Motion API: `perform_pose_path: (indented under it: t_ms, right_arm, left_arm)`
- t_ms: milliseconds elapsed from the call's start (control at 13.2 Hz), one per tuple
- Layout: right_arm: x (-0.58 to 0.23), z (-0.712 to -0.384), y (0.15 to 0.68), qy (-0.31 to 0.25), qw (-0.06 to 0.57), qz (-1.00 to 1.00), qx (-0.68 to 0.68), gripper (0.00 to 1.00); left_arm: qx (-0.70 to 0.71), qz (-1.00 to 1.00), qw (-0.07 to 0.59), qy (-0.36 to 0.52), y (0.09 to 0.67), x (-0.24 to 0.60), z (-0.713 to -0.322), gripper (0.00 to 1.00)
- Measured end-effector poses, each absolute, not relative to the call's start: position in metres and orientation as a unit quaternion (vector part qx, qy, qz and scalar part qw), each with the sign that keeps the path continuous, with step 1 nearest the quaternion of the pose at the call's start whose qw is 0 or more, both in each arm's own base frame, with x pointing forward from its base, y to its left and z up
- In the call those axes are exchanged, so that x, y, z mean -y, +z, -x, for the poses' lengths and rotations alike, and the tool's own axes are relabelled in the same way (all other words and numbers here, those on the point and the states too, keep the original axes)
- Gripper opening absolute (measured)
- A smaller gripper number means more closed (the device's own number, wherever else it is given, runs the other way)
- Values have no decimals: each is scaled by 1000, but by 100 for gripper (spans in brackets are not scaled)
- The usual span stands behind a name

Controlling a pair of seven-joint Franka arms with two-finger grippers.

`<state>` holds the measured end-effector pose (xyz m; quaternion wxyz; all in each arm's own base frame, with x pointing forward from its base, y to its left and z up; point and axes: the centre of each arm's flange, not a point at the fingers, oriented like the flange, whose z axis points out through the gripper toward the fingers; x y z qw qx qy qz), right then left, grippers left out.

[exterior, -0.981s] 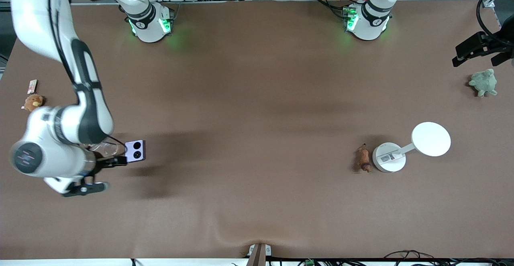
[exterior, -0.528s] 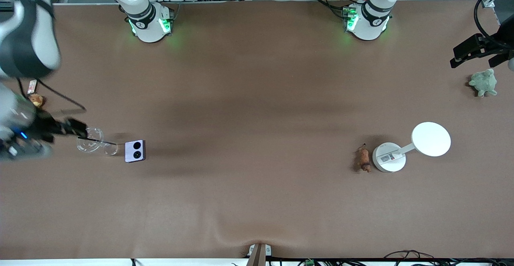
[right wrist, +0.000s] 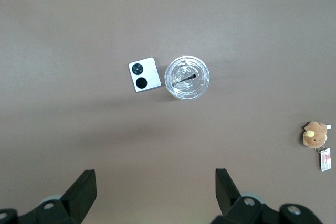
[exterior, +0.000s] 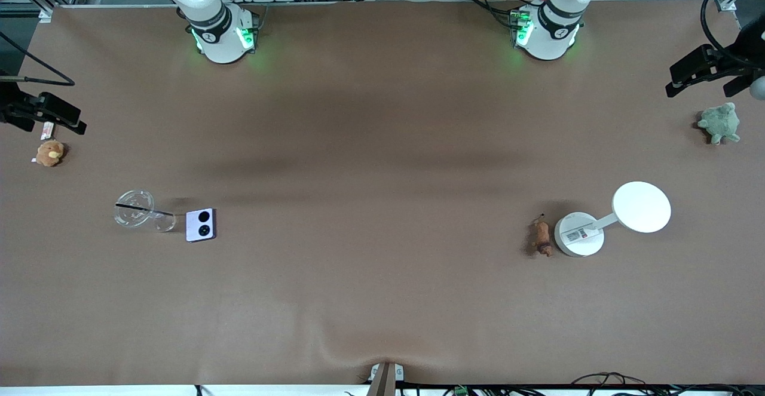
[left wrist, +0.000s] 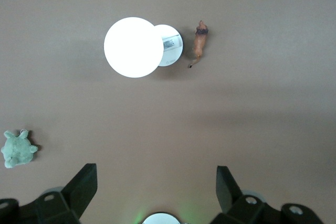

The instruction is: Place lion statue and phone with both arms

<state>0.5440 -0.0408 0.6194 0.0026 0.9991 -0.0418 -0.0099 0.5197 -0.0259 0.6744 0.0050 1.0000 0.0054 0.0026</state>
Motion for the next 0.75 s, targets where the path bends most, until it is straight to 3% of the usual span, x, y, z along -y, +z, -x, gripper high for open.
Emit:
perform_pose_path:
  t_ms: [755]
  right_arm:
    - [38,-544,616,-13,2,-999,42,100]
  left_arm:
    - [-18,-1000,5,19,670,16,-517,100]
